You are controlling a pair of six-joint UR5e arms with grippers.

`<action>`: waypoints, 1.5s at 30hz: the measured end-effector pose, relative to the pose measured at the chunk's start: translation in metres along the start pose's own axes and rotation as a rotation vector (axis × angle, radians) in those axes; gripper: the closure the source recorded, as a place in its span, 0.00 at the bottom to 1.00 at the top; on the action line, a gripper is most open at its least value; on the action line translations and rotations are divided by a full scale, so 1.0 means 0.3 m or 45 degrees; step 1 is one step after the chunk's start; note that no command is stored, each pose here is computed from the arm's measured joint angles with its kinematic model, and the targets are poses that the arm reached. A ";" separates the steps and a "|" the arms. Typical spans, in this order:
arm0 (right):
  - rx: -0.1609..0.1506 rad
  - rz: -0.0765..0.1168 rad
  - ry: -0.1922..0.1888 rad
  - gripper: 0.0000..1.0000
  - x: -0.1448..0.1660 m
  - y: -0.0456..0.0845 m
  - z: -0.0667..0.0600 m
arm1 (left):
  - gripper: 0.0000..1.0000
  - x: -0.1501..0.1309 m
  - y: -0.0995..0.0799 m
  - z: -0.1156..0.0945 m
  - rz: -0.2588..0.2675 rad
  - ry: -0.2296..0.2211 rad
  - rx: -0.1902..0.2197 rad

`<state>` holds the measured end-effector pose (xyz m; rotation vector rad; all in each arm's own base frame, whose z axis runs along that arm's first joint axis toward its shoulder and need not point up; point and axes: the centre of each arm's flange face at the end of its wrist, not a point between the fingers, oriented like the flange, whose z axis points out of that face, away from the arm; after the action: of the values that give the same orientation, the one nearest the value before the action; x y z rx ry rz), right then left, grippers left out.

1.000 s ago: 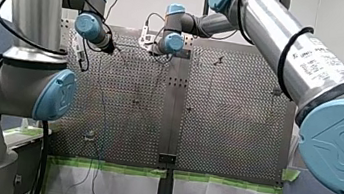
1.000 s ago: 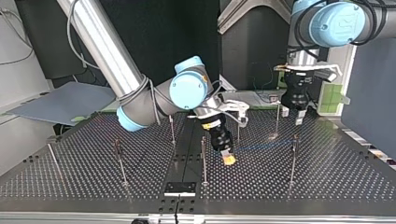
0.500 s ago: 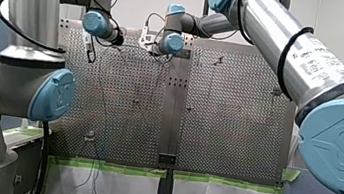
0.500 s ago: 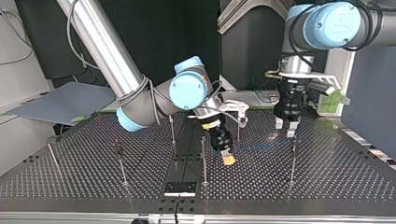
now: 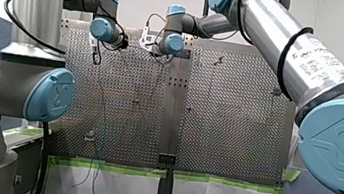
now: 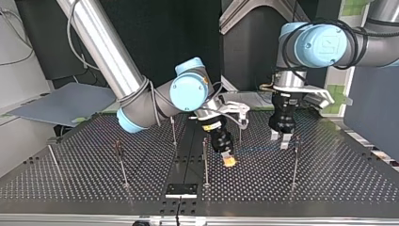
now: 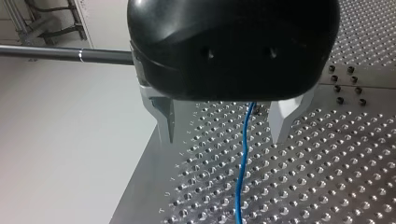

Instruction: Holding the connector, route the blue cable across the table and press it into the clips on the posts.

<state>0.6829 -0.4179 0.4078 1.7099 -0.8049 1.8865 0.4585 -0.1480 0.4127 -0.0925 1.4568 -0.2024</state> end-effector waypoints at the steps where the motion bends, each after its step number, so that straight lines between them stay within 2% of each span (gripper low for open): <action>1: 0.000 0.000 0.000 1.00 -0.001 0.000 0.000 | 0.00 0.004 -0.001 0.012 0.000 -0.001 -0.003; 16: -0.002 0.000 0.000 1.00 -0.003 0.005 0.002 | 0.00 0.070 -0.009 0.173 0.004 0.016 -0.016; 24: -0.002 0.000 0.000 1.00 -0.003 0.005 0.003 | 0.00 0.079 0.000 0.193 0.003 0.013 -0.022; 25: -0.002 0.000 0.000 1.00 -0.004 0.005 0.003 | 0.03 0.078 -0.001 0.194 0.001 0.011 -0.021; 26: -0.002 0.000 -0.001 1.00 -0.004 0.005 0.003 | 0.19 0.077 -0.001 0.195 -0.001 0.007 -0.019; 27: -0.002 0.000 -0.001 1.00 -0.005 0.005 0.003 | 0.19 0.076 -0.003 0.196 -0.006 0.002 -0.017; 29: -0.002 0.000 -0.001 1.00 -0.006 0.005 0.003 | 0.42 0.073 -0.005 0.199 -0.018 -0.011 -0.013; 30: -0.002 0.000 -0.002 1.00 -0.006 0.005 0.003 | 0.42 0.072 -0.006 0.200 -0.024 -0.016 -0.012; 31: -0.002 0.000 -0.002 1.00 -0.007 0.005 0.003 | 0.60 0.071 -0.007 0.201 -0.031 -0.020 -0.011; 32: -0.002 0.000 -0.002 1.00 -0.007 0.005 0.003 | 0.71 0.071 -0.007 0.202 -0.036 -0.022 -0.011; 33: -0.002 0.000 -0.002 1.00 -0.007 0.005 0.003 | 0.71 0.071 -0.007 0.202 -0.040 -0.023 -0.012; 34: -0.002 0.000 -0.002 1.00 -0.007 0.005 0.003 | 0.88 0.070 -0.006 0.202 -0.044 -0.024 -0.015; 35: -0.002 0.000 -0.003 1.00 -0.007 0.005 0.003 | 0.98 0.071 -0.005 0.202 -0.047 -0.025 -0.020; 41: 0.001 0.000 -0.007 1.00 -0.010 -0.002 0.001 | 0.98 0.079 0.005 0.194 -0.055 -0.017 -0.058; 45: 0.003 0.000 -0.012 1.00 -0.014 -0.009 -0.002 | 0.98 0.105 0.013 0.177 -0.051 0.008 -0.083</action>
<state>0.6848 -0.4154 0.4037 1.7209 -0.8064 1.8814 0.5147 -0.1535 0.3874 -0.1742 1.4687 -0.1877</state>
